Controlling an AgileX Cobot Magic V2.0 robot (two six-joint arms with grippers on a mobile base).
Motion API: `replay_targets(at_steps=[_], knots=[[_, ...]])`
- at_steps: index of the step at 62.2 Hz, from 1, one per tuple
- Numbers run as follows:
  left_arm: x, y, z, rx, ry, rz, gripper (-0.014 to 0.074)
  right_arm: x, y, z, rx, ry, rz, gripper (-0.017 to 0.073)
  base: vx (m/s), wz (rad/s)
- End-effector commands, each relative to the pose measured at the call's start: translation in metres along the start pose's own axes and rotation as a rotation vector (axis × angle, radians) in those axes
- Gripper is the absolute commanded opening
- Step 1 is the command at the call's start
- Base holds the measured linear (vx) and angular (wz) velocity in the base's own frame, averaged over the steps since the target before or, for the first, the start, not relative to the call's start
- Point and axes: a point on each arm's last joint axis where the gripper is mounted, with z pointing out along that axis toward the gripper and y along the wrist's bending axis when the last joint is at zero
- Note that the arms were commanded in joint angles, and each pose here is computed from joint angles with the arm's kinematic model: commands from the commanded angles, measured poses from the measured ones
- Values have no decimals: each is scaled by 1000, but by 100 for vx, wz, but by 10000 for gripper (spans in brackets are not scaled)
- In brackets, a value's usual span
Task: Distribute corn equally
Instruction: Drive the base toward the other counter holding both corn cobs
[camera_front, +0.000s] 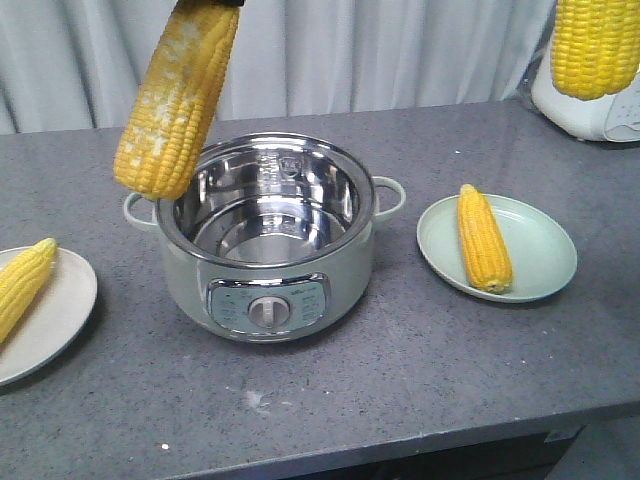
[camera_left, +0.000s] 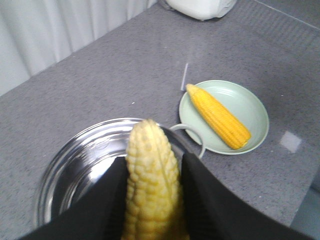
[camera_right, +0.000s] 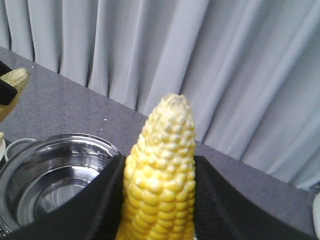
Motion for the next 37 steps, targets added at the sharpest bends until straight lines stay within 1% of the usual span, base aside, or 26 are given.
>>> replay_targets(at_steps=[1,37], knots=[[-7,-9,-28,15,-96,8,-8,-12,3,-15,29,-105,-9,-1,-1,-29],[-7,-9,-28,15,-96,8,-6,-12,3,-15,29,-105,-9,-1,-2,-32]])
